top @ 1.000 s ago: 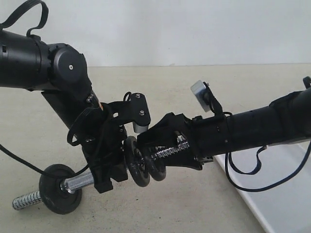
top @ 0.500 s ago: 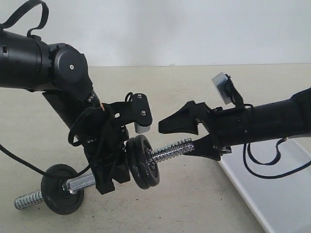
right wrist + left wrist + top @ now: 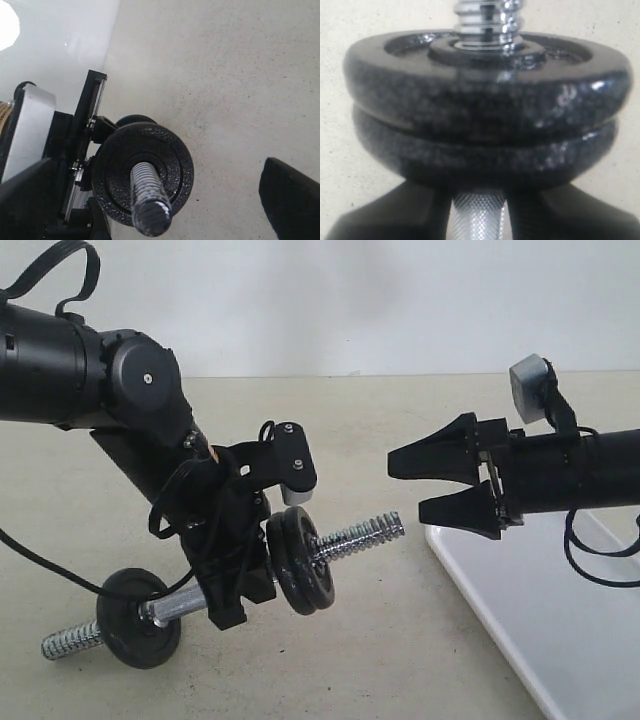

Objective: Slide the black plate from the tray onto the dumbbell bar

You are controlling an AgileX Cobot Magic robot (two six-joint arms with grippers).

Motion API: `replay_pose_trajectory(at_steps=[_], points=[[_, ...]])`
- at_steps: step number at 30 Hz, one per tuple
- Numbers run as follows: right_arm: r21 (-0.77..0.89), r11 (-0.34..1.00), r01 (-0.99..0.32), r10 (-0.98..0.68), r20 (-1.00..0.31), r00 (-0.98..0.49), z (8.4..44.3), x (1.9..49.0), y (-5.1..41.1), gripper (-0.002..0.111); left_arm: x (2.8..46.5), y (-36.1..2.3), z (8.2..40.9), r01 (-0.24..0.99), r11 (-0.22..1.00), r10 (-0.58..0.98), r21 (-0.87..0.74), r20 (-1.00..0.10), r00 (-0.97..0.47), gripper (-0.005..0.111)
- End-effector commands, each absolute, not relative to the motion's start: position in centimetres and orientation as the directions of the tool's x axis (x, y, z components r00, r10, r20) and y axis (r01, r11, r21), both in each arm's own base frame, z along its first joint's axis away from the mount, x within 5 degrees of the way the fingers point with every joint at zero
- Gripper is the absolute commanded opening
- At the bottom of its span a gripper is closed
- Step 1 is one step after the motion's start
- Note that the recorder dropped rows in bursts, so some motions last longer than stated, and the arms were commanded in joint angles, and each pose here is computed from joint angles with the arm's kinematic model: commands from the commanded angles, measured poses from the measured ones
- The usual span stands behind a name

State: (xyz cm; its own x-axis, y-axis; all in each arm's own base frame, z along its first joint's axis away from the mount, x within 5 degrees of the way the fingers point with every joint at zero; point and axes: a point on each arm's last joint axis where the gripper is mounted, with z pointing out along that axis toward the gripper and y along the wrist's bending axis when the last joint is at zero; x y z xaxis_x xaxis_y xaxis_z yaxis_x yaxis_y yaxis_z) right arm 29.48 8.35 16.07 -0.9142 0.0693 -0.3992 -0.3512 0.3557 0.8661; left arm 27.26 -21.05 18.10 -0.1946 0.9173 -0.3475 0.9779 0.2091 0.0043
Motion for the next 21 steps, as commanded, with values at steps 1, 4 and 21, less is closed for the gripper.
replay_pose_trajectory(at_steps=[1,4,21], points=[[0.843,0.345,-0.412,0.056,-0.457,-0.888,17.4,29.3,8.2,0.102,28.2,-22.1,20.6,0.955,0.281,0.851,0.094,-0.484,-0.203,0.004],[0.828,0.346,-0.441,0.052,-0.486,-0.872,18.2,29.1,8.2,0.086,28.4,-22.2,19.5,0.955,0.284,0.857,0.080,-0.468,-0.216,0.004],[0.830,0.347,-0.436,0.050,-0.481,-0.875,18.9,28.8,8.2,0.000,30.0,-22.6,15.7,0.937,0.333,0.861,0.104,-0.438,-0.257,0.004]])
